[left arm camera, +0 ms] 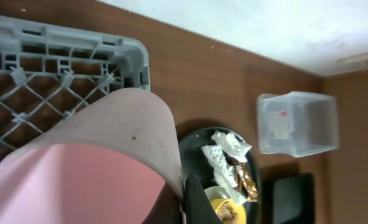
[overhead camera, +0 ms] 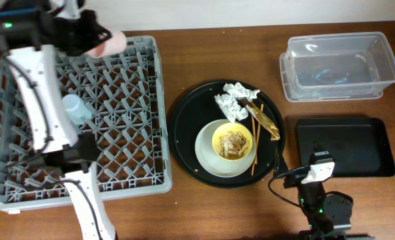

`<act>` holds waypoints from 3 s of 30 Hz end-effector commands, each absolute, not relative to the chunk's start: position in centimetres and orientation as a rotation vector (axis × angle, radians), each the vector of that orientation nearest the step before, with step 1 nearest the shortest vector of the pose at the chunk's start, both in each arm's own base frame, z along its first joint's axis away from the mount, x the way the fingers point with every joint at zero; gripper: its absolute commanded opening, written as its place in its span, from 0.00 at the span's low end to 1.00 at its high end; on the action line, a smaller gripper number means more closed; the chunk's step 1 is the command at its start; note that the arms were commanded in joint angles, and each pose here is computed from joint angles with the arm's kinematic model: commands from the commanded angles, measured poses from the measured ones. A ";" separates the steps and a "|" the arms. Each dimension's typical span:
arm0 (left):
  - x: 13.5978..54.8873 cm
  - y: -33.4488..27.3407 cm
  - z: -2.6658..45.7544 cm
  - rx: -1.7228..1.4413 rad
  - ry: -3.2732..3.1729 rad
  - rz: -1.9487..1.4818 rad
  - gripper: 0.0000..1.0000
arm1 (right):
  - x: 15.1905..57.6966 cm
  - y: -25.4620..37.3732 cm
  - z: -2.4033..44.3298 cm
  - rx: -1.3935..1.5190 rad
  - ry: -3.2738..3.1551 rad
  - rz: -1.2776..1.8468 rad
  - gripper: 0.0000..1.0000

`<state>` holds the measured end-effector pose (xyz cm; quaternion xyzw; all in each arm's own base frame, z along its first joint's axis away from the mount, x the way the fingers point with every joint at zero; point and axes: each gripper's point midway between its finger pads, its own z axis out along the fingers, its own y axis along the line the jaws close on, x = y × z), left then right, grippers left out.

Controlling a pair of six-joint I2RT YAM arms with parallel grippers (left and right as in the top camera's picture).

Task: Sort waste into correct bins and load items into the dishwasher rack
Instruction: 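Lift the pink cup and carry it over the dish rack, then lower the pink cup into the rack and open the left gripper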

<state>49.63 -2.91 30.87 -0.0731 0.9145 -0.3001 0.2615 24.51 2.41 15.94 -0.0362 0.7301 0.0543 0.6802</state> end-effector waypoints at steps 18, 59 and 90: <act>39.3 3.2 23.5 -0.415 2.499 -1.260 0.00 | 24.5 2.4 15.7 -0.079 1.643 0.118 0.99; 33.6 14.2 9.0 -0.993 2.493 -1.041 0.24 | 24.5 2.4 15.7 -0.079 1.642 0.118 0.99; 36.6 9.6 16.5 -0.619 2.905 -0.436 0.00 | 24.5 2.4 15.7 -0.079 1.642 0.118 0.99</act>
